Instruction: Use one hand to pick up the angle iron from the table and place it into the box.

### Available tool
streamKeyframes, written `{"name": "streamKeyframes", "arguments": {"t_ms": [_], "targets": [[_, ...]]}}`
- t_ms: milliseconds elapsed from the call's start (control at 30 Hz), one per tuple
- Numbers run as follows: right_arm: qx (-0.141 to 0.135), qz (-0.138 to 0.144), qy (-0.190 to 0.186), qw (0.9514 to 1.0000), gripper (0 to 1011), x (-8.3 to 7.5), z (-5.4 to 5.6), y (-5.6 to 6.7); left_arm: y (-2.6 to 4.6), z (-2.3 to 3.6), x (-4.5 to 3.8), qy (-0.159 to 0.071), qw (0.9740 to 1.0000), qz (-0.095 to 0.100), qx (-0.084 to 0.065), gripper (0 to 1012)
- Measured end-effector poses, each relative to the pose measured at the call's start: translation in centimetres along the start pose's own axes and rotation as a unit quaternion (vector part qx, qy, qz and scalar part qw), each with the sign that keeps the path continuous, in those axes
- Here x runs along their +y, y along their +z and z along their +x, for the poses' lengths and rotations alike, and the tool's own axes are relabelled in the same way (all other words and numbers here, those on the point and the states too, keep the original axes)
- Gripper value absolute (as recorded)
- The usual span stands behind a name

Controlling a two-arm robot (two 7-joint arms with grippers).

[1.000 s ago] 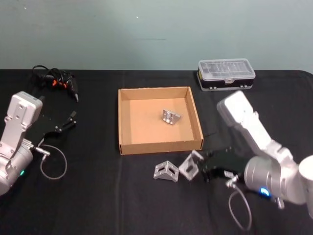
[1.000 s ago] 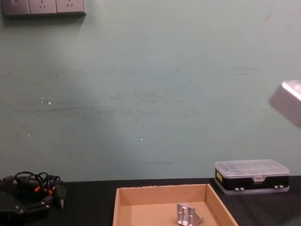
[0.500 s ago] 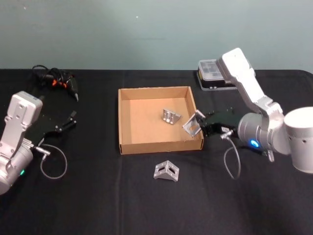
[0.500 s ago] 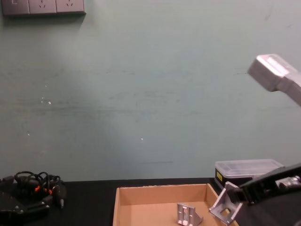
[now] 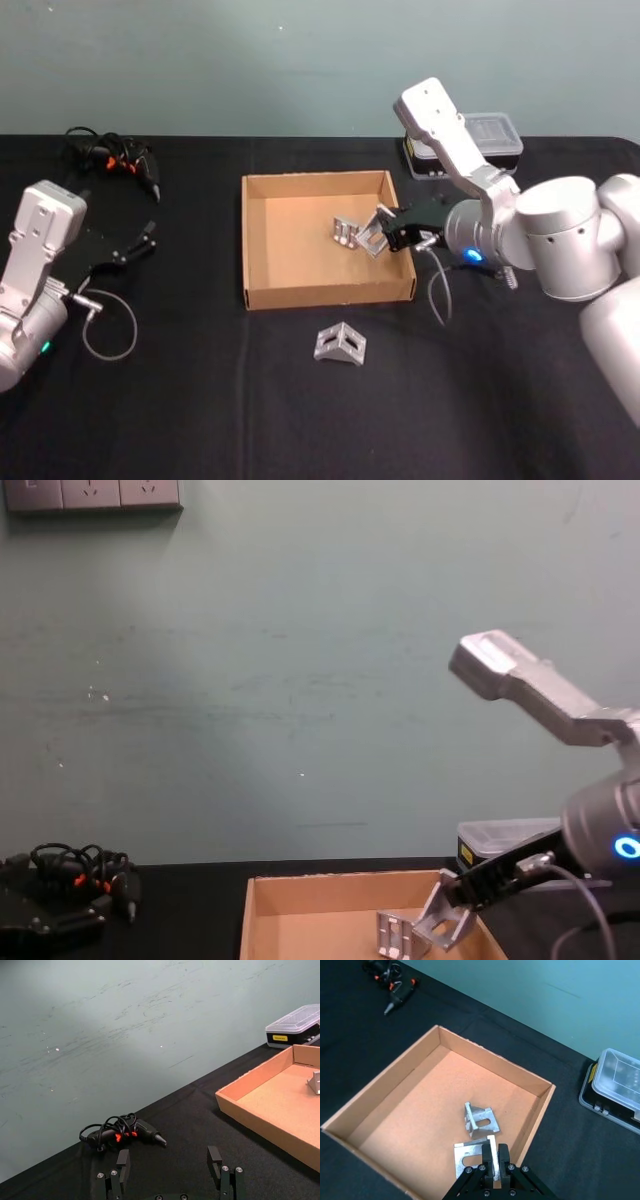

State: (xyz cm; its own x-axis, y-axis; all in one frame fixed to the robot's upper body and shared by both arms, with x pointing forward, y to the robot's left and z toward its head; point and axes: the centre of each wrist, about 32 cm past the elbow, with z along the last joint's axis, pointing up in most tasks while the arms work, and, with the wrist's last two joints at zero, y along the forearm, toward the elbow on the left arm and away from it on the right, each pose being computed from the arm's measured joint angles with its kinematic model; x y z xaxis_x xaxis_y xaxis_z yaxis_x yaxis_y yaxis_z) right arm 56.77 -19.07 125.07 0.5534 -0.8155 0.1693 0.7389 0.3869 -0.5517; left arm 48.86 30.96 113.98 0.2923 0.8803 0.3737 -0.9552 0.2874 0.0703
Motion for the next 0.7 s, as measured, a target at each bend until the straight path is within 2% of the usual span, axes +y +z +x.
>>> {"name": "streamKeyframes", "arguments": {"t_ms": [333, 700], "targets": [[0.003, -0.025, 0.002, 0.9997, 80, 2.6, -0.4, -0.1, 0.00, 0.00, 0.00, 0.000, 1.0000, 0.000, 0.000, 1011], [0.005, -0.034, 0.006, 0.9994, 79, 3.3, -0.4, -0.5, 0.00, 0.00, 0.00, 0.000, 1.0000, 0.000, 0.000, 1011]]}}
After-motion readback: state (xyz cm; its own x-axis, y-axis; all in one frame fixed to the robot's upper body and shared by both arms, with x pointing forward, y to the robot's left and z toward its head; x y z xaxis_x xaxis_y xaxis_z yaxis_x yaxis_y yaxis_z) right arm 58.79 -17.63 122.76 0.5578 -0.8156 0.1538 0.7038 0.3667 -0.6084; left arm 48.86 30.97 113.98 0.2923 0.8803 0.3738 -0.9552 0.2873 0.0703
